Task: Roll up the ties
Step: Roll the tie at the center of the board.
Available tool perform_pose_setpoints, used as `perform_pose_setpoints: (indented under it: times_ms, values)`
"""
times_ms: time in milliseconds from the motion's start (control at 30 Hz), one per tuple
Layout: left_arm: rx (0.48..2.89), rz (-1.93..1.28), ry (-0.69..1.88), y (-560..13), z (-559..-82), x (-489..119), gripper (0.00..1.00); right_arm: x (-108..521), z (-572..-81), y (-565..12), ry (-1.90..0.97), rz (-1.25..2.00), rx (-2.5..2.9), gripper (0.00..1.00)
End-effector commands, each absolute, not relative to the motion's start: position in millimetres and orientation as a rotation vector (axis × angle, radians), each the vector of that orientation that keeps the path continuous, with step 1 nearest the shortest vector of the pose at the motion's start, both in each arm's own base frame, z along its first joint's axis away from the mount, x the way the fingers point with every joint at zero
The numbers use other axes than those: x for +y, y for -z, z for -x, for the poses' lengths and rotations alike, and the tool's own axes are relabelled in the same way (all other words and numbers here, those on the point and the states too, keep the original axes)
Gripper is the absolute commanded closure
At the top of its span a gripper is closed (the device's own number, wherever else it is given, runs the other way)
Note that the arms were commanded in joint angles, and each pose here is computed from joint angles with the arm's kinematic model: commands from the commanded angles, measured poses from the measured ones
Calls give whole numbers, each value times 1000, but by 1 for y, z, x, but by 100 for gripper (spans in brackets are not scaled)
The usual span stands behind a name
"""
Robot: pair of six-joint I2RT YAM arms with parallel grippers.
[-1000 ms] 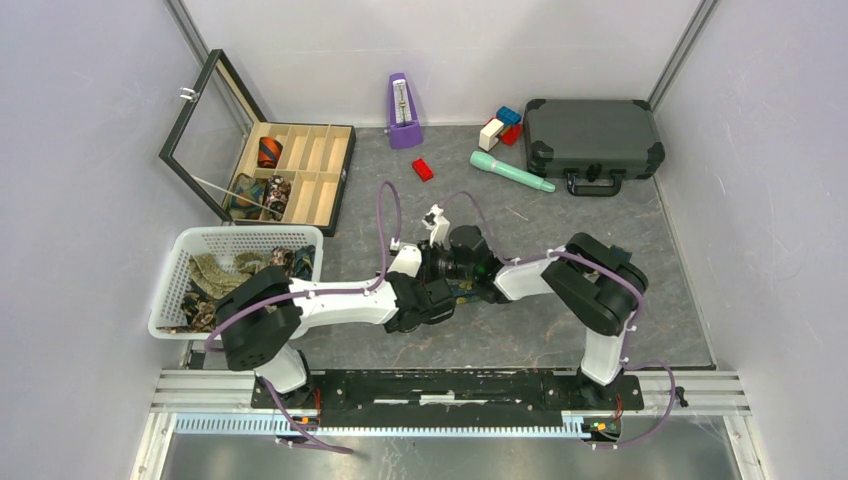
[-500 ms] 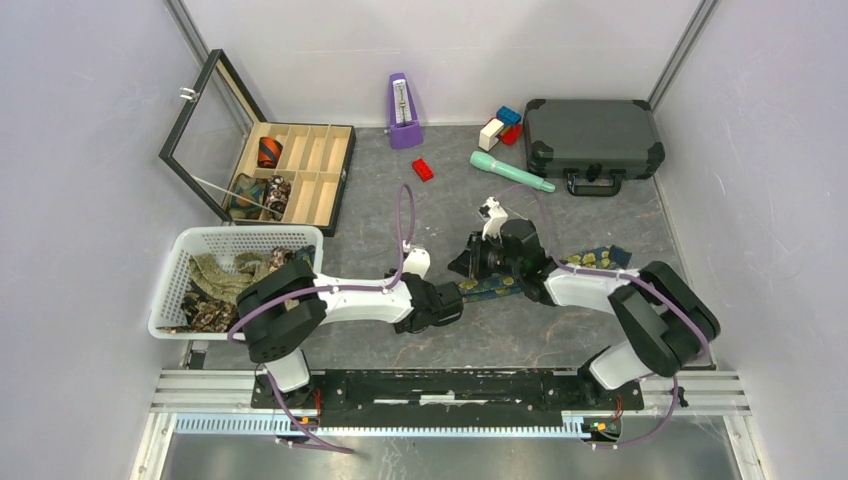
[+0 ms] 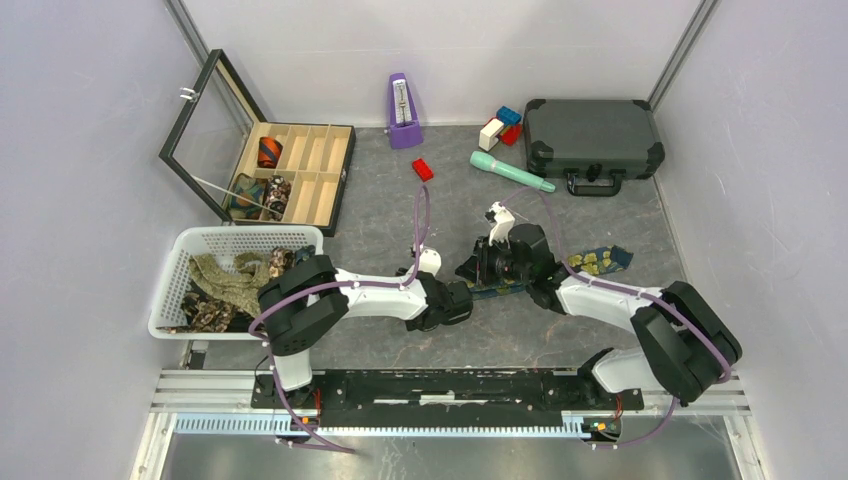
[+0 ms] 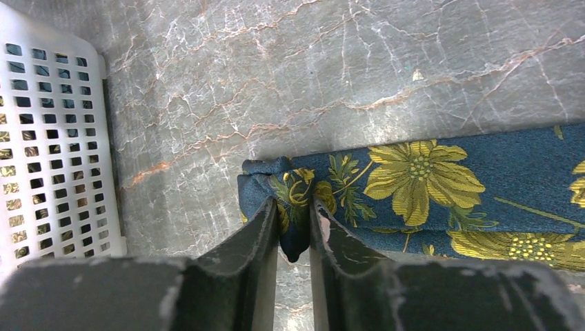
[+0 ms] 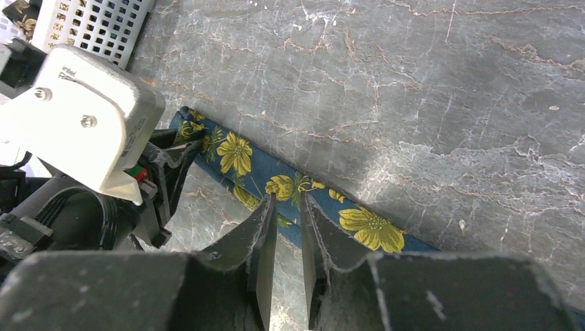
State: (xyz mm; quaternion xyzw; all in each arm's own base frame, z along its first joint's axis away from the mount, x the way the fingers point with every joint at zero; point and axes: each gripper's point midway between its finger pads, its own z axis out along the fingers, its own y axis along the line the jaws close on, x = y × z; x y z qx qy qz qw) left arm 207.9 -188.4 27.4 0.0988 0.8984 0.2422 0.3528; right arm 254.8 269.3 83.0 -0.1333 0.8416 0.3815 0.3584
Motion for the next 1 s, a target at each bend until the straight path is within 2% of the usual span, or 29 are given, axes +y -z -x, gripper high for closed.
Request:
perform_pose_setpoints:
  times_ms: [0, 133, 433, 633, 800, 967]
  values:
    - [2363, -255, -536, -24, -207, -209, 67, 265, -260, -97, -956, 363, 2114, 75]
    - [2371, -267, -512, -29, -206, -213, 53, 265, -262, -102, -945, 367, 2106, 73]
    - [2387, -297, -452, -41, -205, -222, 41, 270, -268, -115, -949, 380, 2090, 73]
    - [2379, -293, -407, -54, -206, -227, 41, 273, -272, -119, -949, 390, 2086, 72]
    - [2384, -313, -407, -53, -207, -233, 51, 276, -274, -118, -953, 389, 2087, 73]
    - [2384, -314, -399, -53, -208, -238, 55, 278, -276, -121, -964, 389, 2083, 72]
